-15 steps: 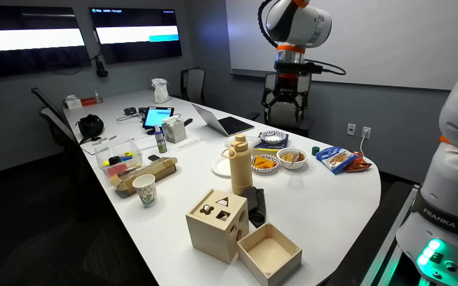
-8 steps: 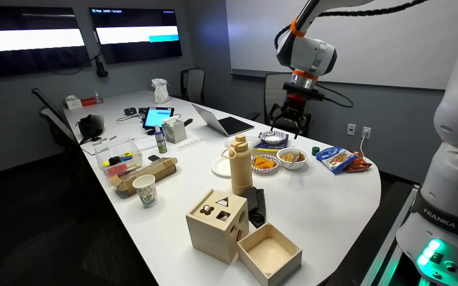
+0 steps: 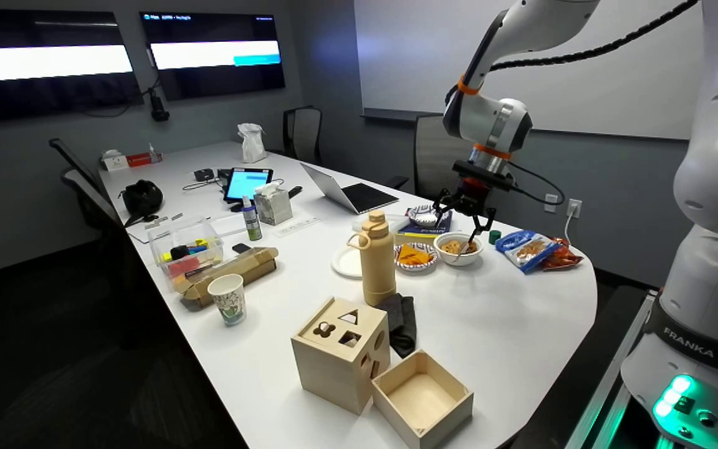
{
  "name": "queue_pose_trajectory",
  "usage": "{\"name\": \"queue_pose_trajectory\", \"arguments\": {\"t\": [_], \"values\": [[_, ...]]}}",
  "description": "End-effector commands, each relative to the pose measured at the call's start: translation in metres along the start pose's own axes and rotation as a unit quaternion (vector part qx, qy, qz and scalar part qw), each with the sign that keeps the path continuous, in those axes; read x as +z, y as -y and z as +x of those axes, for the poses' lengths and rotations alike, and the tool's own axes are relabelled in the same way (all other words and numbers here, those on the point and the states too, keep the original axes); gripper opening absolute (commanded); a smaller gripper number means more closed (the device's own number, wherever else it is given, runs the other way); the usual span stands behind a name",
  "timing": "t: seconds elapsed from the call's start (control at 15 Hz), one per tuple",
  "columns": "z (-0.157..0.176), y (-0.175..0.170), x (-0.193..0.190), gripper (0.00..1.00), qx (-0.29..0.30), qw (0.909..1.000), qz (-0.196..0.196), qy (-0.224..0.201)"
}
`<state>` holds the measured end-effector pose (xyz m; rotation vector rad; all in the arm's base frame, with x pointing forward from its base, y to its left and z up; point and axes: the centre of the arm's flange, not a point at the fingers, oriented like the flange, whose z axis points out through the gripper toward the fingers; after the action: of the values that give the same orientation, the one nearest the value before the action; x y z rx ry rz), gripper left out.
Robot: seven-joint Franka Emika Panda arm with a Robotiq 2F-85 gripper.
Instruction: Use the silver spatula to stir the contents of the plastic white bowl
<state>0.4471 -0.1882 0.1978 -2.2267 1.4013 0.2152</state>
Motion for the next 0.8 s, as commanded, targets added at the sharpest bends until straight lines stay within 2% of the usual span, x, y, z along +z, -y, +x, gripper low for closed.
{"name": "queue_pose_trajectory", "arguments": {"t": [0.0, 0.33, 0.73], "values": [[0.022, -0.012, 0.019, 1.0, -0.004, 0.9998, 0.003, -0.018], [0.039, -0.023, 0.042, 1.0, 0.001, 0.9995, 0.012, -0.029], [0.054, -0.017, 0.064, 1.0, 0.005, 0.9991, 0.023, -0.036]]}}
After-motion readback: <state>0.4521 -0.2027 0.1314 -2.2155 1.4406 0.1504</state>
